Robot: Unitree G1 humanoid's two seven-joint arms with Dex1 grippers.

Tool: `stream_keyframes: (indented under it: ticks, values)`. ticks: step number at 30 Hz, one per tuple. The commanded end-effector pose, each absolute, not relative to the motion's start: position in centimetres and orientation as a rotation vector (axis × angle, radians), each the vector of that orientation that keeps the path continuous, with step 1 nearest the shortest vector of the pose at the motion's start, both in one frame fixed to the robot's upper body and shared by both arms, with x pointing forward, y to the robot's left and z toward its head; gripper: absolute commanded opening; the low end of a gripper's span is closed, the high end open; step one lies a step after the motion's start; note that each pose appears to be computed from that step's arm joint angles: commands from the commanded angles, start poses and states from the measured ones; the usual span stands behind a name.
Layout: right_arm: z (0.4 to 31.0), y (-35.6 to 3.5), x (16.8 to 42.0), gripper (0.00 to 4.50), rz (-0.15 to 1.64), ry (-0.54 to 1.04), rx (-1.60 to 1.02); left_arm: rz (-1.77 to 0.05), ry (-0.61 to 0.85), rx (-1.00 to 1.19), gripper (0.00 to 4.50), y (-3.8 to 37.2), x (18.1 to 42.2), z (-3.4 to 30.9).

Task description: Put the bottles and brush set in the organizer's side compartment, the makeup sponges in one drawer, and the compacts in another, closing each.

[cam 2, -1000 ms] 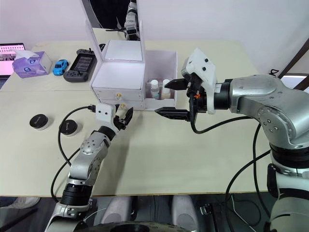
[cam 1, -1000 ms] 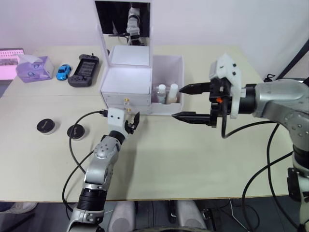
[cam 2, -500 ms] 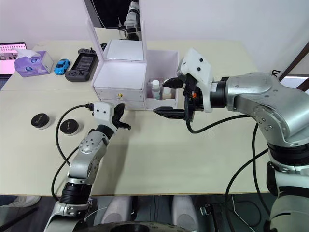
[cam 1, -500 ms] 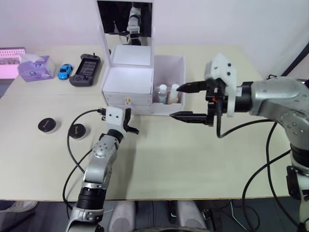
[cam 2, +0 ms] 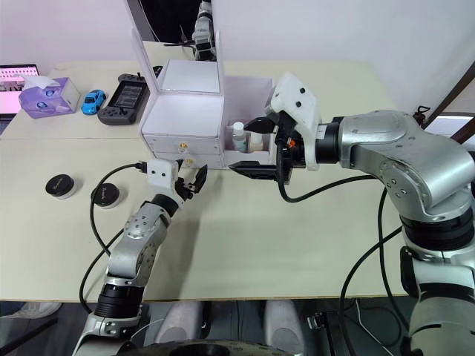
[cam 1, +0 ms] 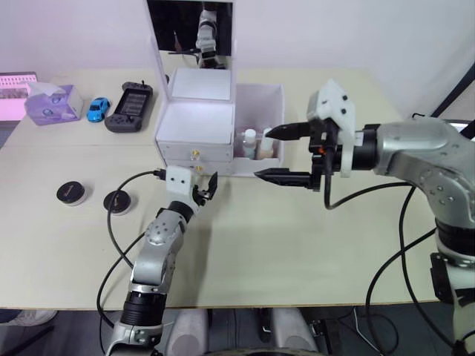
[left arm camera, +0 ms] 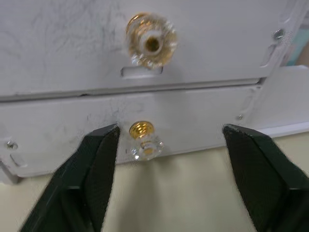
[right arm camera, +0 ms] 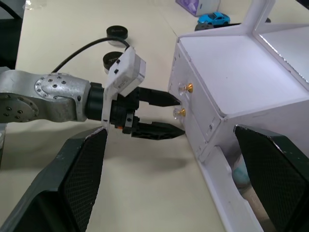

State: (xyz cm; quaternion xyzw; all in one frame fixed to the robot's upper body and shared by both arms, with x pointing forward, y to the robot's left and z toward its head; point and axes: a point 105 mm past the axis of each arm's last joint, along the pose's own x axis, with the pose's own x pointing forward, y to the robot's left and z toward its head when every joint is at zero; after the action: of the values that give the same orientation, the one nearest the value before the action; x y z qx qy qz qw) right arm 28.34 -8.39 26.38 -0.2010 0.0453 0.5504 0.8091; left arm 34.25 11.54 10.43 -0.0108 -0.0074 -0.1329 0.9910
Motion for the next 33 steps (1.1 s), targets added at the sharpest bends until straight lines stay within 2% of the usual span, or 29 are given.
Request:
stream_keyframes:
  ticks: [1,6,7,9,13,14,21,27,33]
  values:
    - [27.5,-8.3,28.0,4.50,1.179,0.061,-0.447,-0.260,-0.046,-0.031,3.37,11.4,34.3,11.3]
    - [27.4,-8.3,28.0,4.50,1.180,0.069,-0.451,-0.262,-0.041,-0.037,3.37,11.2,34.4,11.2]
    - [27.4,-8.3,28.0,4.50,1.180,0.069,-0.451,-0.268,-0.047,-0.034,3.14,11.2,34.4,11.3]
    - [27.4,-8.3,28.0,4.50,1.180,0.067,-0.453,-0.281,-0.055,-0.026,2.47,11.0,34.4,11.5]
    - [27.5,-8.4,28.1,4.50,1.176,0.064,-0.462,-0.289,-0.053,-0.032,0.47,10.8,34.4,11.5]
    - [27.5,-8.4,28.1,4.50,1.176,0.063,-0.463,-0.289,-0.053,-0.031,0.23,10.8,34.4,11.5]
    - [27.1,-8.3,27.3,4.50,1.235,0.090,-0.414,-0.359,-0.053,-0.004,0.23,10.8,33.3,11.8]
    - [26.6,-8.9,27.2,4.50,1.261,0.113,-0.380,-0.415,-0.010,0.065,0.23,12.2,30.3,12.0]
    - [26.1,-9.1,27.4,4.50,1.260,0.124,-0.382,-0.427,0.074,0.100,0.23,14.5,27.4,10.8]
